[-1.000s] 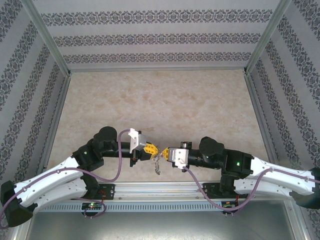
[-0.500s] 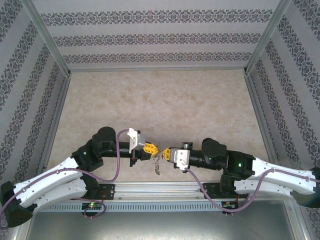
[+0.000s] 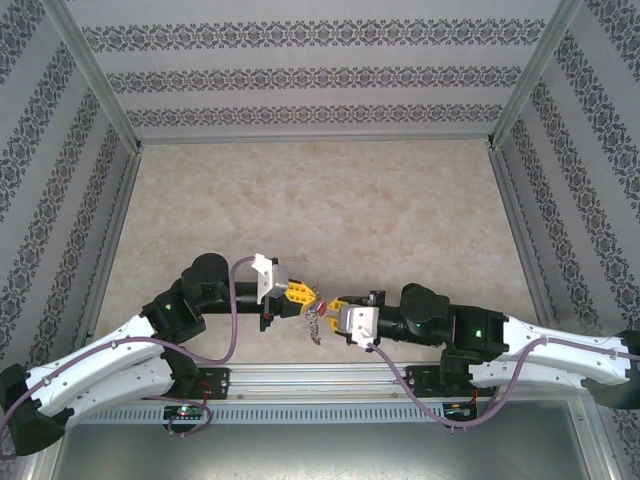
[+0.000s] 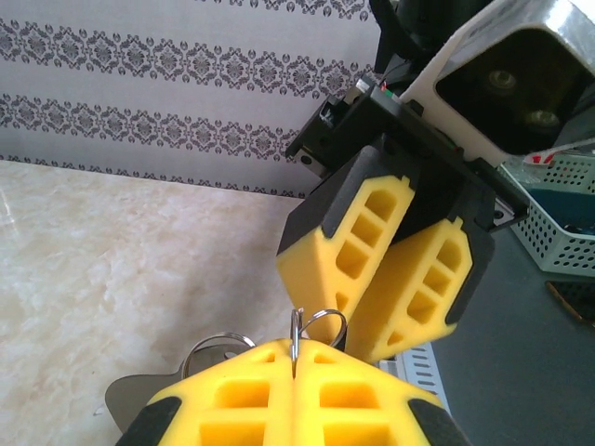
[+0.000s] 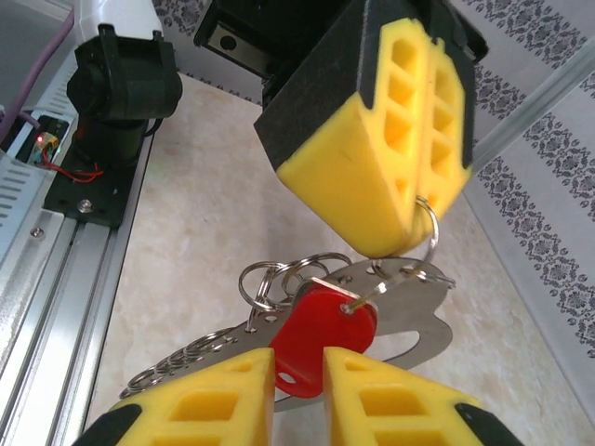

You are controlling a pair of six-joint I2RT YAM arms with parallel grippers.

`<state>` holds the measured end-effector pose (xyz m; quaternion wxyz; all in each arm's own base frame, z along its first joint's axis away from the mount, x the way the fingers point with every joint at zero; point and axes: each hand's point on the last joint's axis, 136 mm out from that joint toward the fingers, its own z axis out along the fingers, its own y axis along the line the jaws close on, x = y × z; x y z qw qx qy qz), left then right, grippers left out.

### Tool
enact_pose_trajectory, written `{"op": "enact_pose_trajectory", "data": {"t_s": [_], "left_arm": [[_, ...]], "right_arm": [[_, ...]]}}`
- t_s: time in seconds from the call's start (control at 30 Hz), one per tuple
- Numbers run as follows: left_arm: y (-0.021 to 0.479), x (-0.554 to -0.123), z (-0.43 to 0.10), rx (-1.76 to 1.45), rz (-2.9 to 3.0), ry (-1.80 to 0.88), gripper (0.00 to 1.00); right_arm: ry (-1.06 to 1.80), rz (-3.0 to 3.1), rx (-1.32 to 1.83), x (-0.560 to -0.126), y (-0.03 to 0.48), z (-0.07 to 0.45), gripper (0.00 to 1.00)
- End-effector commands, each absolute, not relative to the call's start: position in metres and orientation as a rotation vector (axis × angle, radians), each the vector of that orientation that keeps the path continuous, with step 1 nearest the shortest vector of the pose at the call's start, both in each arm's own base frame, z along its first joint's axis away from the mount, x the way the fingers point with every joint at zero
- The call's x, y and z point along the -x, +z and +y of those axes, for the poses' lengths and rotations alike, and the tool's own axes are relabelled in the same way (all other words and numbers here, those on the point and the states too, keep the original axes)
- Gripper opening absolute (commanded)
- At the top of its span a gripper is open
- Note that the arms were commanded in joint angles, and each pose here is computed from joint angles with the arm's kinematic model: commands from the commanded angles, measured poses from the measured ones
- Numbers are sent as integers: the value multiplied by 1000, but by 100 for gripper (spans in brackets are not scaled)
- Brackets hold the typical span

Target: Put the keys on the keyring

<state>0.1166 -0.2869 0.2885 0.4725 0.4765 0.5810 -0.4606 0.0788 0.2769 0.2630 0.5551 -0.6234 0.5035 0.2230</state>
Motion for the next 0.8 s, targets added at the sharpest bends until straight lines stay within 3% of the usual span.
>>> {"op": "enact_pose_trajectory", "data": {"t_s": [0.0, 0.23, 0.47, 0.77], "left_arm": [[318, -113, -286, -1157, 1301, -1119, 0], [323, -97, -284, -1215, 1207, -1156, 0], [327, -87, -284, -1247, 1167, -1201, 0], [324, -86, -283, -1248, 1172, -1204, 0]], "right_arm": [[574, 1185, 1377, -77, 283, 266, 20], [700, 1187, 1246, -76, 321, 252, 22], [804, 1217, 1323, -76, 318, 277, 13], [877, 1173, 1354, -66, 320, 283, 13]]}}
